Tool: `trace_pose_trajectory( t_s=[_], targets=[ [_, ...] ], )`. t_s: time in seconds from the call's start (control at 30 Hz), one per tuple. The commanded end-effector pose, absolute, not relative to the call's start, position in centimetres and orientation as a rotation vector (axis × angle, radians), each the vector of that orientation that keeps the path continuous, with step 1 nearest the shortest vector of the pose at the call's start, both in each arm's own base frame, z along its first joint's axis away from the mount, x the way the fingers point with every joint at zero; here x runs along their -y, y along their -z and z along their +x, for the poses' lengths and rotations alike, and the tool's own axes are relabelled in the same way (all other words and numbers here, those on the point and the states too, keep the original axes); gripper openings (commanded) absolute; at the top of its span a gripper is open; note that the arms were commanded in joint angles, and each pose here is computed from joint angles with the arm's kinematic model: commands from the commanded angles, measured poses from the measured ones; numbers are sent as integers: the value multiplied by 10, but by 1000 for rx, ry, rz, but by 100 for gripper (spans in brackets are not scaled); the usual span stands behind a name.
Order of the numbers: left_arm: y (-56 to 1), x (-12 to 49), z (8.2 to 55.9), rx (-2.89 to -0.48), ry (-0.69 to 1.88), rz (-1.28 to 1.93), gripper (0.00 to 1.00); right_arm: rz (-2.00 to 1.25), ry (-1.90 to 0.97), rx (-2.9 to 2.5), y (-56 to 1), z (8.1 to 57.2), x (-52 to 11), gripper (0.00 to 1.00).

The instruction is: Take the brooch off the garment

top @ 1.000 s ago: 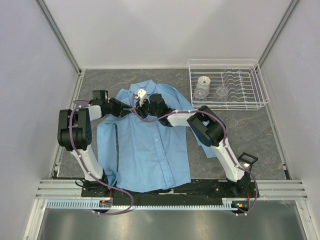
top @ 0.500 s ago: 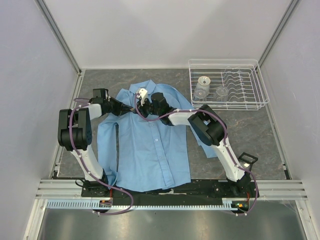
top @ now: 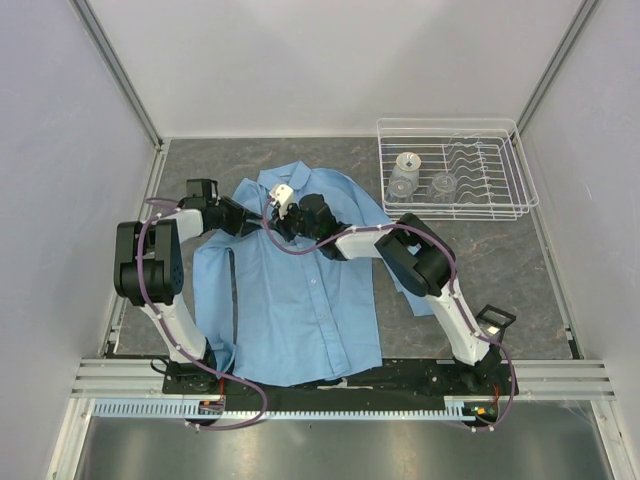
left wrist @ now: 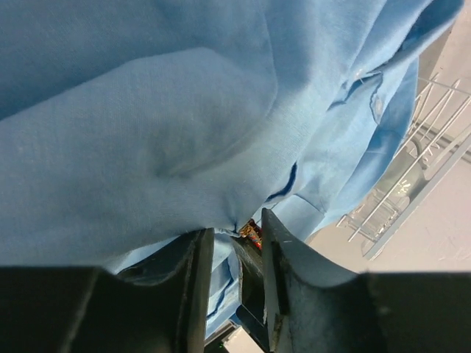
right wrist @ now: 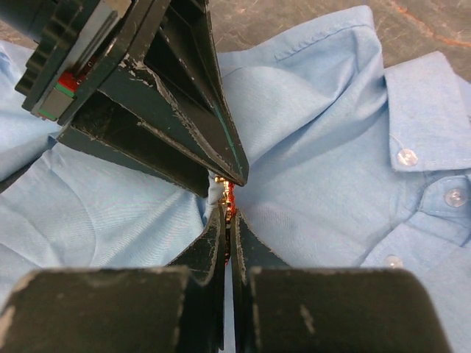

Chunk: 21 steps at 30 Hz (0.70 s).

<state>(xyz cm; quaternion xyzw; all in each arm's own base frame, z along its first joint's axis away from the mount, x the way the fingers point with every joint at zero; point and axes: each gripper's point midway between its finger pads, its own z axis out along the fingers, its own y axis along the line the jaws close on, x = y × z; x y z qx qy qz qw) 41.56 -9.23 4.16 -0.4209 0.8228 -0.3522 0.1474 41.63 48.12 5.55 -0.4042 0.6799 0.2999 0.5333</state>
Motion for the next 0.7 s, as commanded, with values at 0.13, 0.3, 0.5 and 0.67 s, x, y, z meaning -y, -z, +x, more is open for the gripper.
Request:
trace_pose_trajectory(
  t_s=[0.13, 0.3, 0.5, 0.67],
  targets=[
    [-59, 77, 412, -2318, 943, -1116, 53, -841, -605, -1411, -145, 444, -470, 0],
    [-61, 80, 411, -2314, 975, -1127, 54, -855, -541, -1388, -148, 444, -468, 0],
    [-55, 78, 403, -2306, 984, -1167, 54, -848, -423, -1355, -149, 444, -463, 0],
    [-69, 74, 400, -2227, 1028, -1105, 54, -886, -252, -1317, -147, 442, -464, 0]
  ],
)
